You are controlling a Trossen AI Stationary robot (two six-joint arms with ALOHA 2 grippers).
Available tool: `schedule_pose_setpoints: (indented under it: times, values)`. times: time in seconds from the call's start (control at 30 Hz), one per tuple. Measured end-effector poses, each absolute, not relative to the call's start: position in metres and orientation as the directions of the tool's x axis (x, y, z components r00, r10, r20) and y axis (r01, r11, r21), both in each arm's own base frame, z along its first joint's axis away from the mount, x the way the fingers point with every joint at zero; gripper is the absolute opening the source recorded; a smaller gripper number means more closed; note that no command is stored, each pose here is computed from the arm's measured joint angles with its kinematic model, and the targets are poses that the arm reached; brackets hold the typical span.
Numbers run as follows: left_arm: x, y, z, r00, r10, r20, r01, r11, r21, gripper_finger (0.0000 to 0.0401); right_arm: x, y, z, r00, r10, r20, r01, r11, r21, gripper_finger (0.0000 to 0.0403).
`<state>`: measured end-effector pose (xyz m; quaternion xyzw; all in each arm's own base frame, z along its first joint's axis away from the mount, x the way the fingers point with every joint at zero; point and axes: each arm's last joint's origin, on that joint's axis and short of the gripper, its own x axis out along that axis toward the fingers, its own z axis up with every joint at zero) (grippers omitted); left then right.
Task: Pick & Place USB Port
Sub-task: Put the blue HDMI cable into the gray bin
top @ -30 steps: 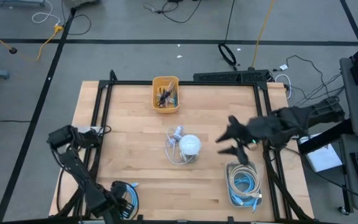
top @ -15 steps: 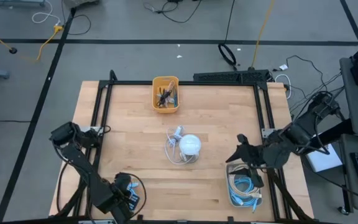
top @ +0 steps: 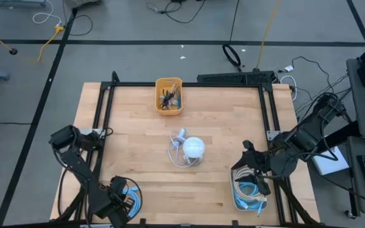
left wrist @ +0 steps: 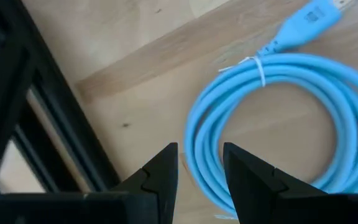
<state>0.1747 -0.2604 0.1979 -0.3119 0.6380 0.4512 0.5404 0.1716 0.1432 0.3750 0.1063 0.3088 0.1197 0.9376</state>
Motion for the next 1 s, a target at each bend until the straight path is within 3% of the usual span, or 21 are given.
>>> schedule_pose_setpoints:
  times: [0.63,0.7,0.83,0.93,1.0]
  values:
    - [0.152,-0.258,0.137,-0.189,-0.039,-0.981,-0.921,0.354,0.164,0.0127,0.174,0.145,0.38,0.805,0.313,-0.503,-0.165,0.934,0.317,0.0199]
    - [0.154,-0.256,0.135,-0.184,-0.048,-0.982,-0.932,0.325,0.159,0.0106,0.174,0.145,0.38,0.805,0.313,-0.503,-0.164,0.934,0.318,0.0199]
    - [0.158,-0.256,0.134,-0.168,-0.061,-0.984,-0.94,0.31,0.141,0.0024,0.174,0.145,0.379,0.802,0.31,-0.511,-0.158,0.935,0.319,0.0199]
    - [0.163,-0.257,0.136,-0.124,-0.09,-0.988,-0.958,0.269,0.096,0.0022,0.173,0.144,0.377,0.791,0.301,-0.532,-0.139,0.936,0.323,0.0199]
    - [0.17,-0.262,0.143,0.016,-0.105,-0.994,-0.973,0.227,-0.039,0.0022,0.172,0.143,0.375,0.779,0.292,-0.555,-0.117,0.937,0.329,0.0199]
